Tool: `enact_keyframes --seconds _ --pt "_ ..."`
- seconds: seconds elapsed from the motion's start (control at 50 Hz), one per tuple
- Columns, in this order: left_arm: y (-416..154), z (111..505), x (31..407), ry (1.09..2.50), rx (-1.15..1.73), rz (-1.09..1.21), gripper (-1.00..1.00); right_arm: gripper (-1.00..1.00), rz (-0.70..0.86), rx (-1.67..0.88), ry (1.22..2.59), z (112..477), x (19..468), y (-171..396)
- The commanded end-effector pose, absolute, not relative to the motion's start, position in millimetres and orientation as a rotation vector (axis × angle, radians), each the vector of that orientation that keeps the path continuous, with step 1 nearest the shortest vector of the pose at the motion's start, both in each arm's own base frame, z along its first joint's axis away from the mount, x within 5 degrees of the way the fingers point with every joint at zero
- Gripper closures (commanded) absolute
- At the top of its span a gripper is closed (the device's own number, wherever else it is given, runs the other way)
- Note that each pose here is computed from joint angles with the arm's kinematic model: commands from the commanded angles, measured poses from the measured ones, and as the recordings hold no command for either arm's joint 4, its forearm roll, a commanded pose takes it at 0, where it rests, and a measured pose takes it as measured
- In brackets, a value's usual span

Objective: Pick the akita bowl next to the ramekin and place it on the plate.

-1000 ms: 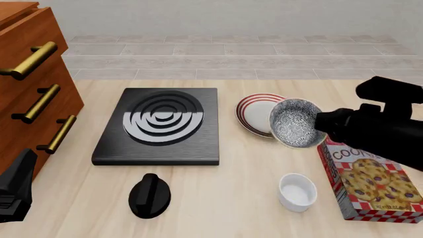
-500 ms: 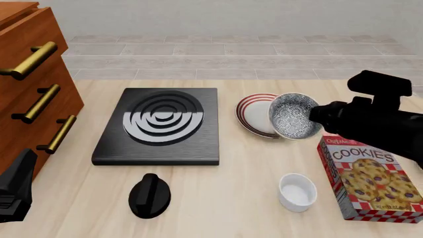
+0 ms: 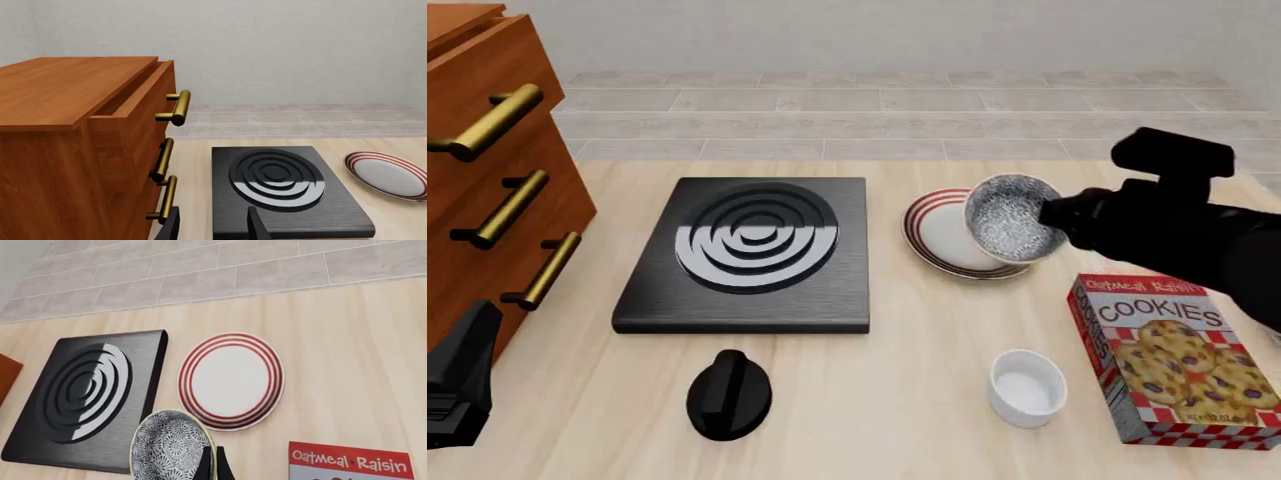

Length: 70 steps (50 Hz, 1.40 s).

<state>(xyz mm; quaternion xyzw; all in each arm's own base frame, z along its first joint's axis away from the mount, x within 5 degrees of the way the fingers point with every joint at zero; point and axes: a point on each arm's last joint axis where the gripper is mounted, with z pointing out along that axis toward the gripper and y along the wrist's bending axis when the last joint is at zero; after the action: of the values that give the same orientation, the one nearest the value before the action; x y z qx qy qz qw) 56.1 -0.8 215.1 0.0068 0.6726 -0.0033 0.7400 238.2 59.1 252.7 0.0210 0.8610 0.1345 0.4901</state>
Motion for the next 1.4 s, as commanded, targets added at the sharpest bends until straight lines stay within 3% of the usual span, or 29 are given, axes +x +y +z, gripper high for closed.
enact_keyframes --seconds 0.02,1.4 --pt "-0.8 215.1 56.1 1.475 0.015 -0.007 -1.00 1.00 0.337 0.078 2.081 251.8 250.2 60.5" --pt "-0.8 215.1 56.1 1.475 0.015 -0.007 -1.00 1.00 0.299 0.109 2.089 224.2 312.9 61.2"
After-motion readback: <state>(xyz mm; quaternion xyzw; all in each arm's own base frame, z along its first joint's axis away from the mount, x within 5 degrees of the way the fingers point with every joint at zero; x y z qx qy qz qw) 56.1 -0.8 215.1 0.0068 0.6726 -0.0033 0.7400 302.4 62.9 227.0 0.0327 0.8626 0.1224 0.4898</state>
